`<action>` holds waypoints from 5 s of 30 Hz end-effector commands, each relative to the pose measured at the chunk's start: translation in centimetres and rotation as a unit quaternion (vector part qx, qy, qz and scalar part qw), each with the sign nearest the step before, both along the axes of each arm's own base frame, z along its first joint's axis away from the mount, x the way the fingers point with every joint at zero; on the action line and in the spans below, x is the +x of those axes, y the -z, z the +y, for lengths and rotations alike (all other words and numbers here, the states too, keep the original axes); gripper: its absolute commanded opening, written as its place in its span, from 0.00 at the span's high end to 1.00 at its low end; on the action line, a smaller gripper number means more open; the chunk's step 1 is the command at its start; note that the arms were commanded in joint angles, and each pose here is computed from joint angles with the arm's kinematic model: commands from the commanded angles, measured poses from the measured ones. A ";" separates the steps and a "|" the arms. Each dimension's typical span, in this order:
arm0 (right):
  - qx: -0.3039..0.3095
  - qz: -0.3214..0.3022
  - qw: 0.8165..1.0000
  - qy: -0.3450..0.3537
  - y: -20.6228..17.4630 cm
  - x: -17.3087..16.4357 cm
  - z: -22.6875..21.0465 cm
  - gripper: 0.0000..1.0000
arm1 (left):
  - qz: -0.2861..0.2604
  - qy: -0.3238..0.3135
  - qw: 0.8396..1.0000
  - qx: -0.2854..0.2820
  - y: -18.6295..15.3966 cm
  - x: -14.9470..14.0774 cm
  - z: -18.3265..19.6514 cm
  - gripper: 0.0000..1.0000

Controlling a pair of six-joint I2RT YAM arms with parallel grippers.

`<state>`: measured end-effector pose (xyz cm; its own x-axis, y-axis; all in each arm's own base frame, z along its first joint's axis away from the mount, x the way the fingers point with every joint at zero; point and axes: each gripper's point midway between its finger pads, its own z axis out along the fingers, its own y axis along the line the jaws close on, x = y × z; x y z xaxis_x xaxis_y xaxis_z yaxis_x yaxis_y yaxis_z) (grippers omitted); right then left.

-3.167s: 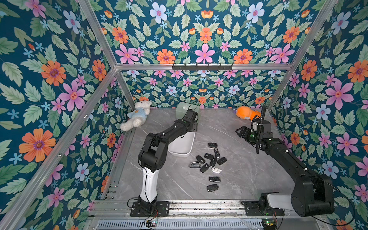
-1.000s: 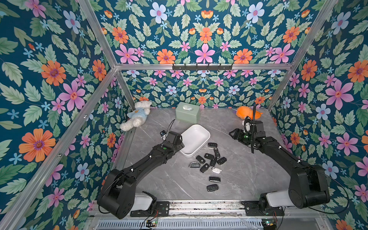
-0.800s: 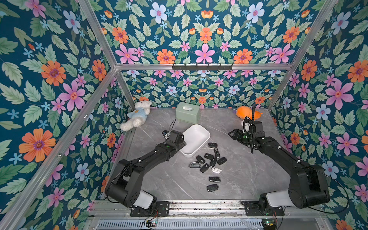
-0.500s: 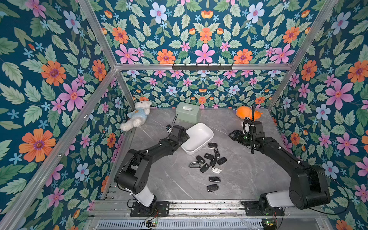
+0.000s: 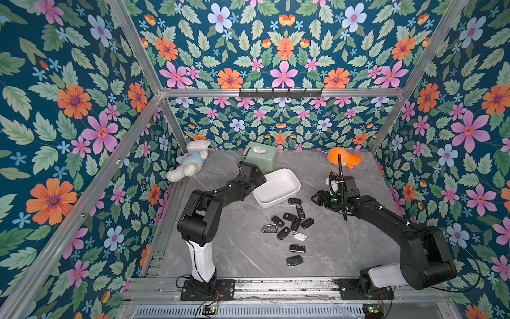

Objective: Place the car key into the storage box
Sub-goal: Adjust the storage box at the center of the board, then pick up the car key from the center of the board, then place the car key in the storage box.

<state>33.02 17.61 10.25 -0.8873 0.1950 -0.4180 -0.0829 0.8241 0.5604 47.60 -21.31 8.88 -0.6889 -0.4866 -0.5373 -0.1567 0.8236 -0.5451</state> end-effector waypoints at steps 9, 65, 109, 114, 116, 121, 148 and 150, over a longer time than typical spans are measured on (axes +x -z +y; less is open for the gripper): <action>-0.083 0.006 0.996 -0.006 2.4 0.1 3.0 0.33 | -0.045 0.021 0.998 0.043 -3.3 2.1 2.4 0.15; -0.272 0.068 0.959 -0.039 10.2 -1.3 5.3 0.56 | -0.031 0.003 0.999 0.024 -4.7 -9.3 7.7 0.01; -0.273 -0.061 0.960 0.016 -2.4 8.0 4.6 0.71 | -0.034 -0.013 0.999 0.015 -4.6 -8.6 9.7 0.01; -0.270 -0.088 0.959 0.007 -4.0 11.0 6.4 0.71 | -0.028 -0.013 0.999 0.013 -4.1 -9.2 10.0 0.01; -0.266 -0.095 0.959 -0.001 -4.3 12.1 7.3 0.71 | -0.027 -0.014 0.999 0.012 -4.0 -9.5 10.2 0.01; -0.267 -0.103 0.958 -0.024 -3.8 14.6 9.5 0.71 | -0.023 -0.009 1.000 0.016 -3.8 -10.2 10.3 0.01; -0.289 -0.065 0.952 -0.077 4.9 16.8 11.7 0.70 | -0.015 0.016 0.999 0.034 -3.5 -11.2 10.4 0.01; -0.291 -0.062 0.952 -0.078 5.4 16.8 11.7 0.70 | -0.014 0.018 0.999 0.036 -3.4 -11.3 10.4 0.01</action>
